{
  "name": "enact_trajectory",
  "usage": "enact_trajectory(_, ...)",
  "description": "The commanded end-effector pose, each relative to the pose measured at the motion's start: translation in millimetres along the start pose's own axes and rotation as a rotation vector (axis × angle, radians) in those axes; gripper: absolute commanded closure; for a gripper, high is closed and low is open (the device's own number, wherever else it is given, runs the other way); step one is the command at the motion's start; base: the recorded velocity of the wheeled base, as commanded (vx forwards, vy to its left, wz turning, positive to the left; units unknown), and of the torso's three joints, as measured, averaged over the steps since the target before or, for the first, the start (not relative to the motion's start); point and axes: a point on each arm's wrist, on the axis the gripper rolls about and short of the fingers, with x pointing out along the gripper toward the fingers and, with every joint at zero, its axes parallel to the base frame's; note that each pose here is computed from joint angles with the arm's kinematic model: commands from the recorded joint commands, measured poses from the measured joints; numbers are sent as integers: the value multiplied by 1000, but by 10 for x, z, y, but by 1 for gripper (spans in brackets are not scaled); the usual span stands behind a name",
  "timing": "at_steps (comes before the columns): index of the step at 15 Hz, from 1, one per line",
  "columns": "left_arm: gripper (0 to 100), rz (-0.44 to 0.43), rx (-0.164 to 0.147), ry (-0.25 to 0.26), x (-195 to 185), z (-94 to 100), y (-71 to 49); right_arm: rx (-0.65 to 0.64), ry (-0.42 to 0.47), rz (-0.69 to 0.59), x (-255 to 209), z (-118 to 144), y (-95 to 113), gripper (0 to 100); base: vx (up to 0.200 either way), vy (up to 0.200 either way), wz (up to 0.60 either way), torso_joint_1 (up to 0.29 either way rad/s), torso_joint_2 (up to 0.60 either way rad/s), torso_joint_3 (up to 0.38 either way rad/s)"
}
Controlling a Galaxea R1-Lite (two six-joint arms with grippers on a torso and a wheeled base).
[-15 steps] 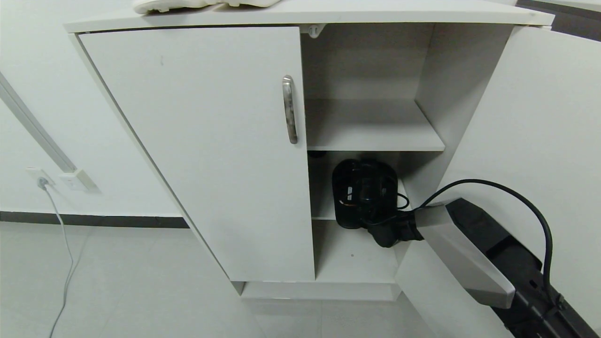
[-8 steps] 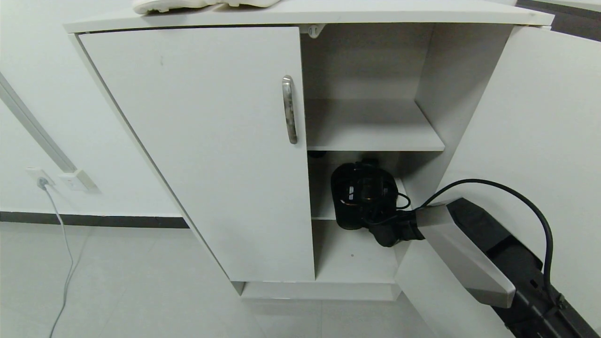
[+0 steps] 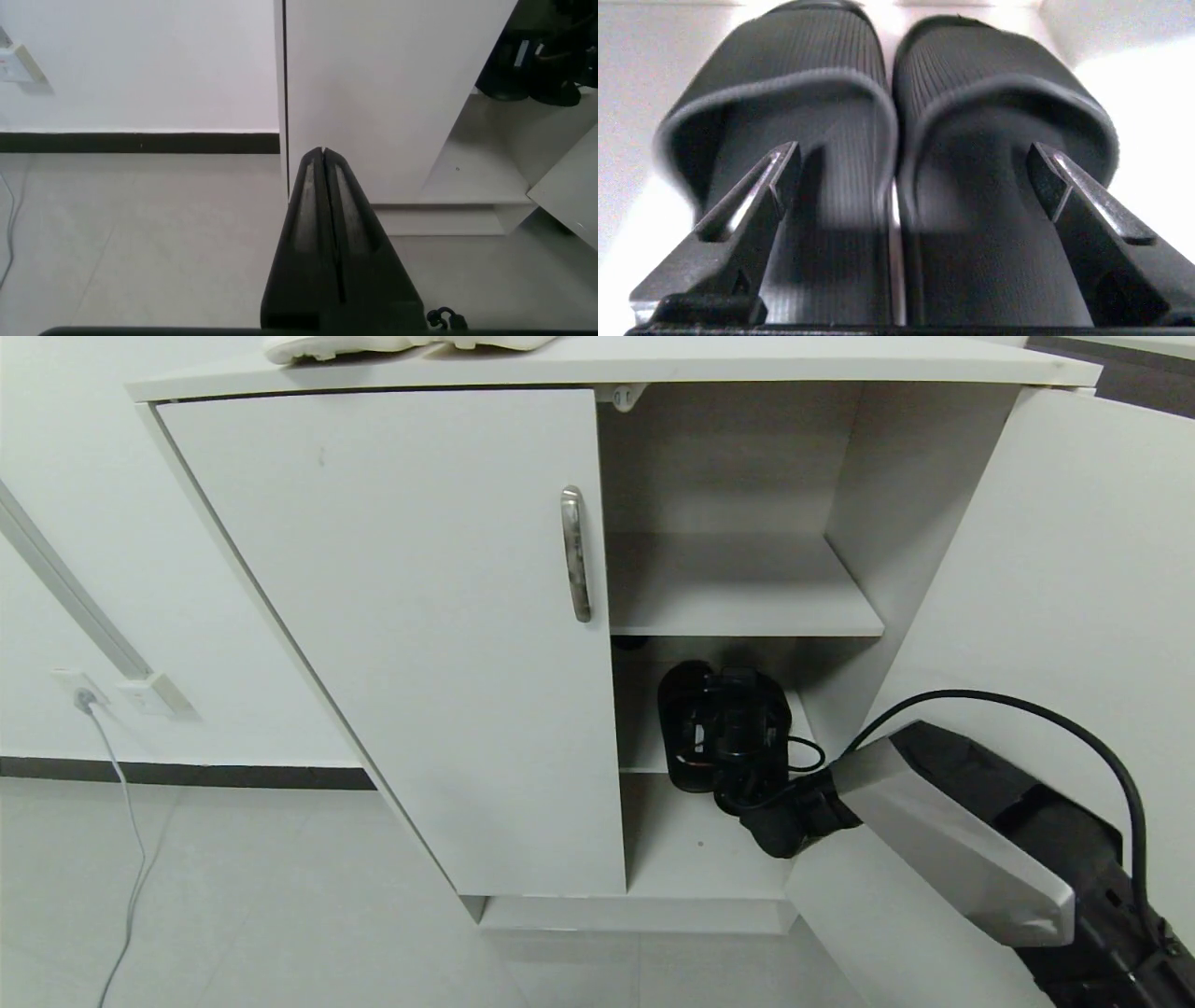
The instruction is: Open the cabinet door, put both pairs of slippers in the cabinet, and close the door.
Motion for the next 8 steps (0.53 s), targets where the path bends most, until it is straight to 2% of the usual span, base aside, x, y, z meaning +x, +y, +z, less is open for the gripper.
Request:
enact_trajectory(1, 100, 0, -1, 1, 1, 0, 0, 22, -32, 52, -475, 315, -27, 0, 0, 0, 0, 0, 0, 0)
enact_trajectory(8, 100, -3, 2, 1, 1, 0, -1, 20, -33, 127, -1337, 412, -294, 0, 0, 0, 0, 0, 0, 0)
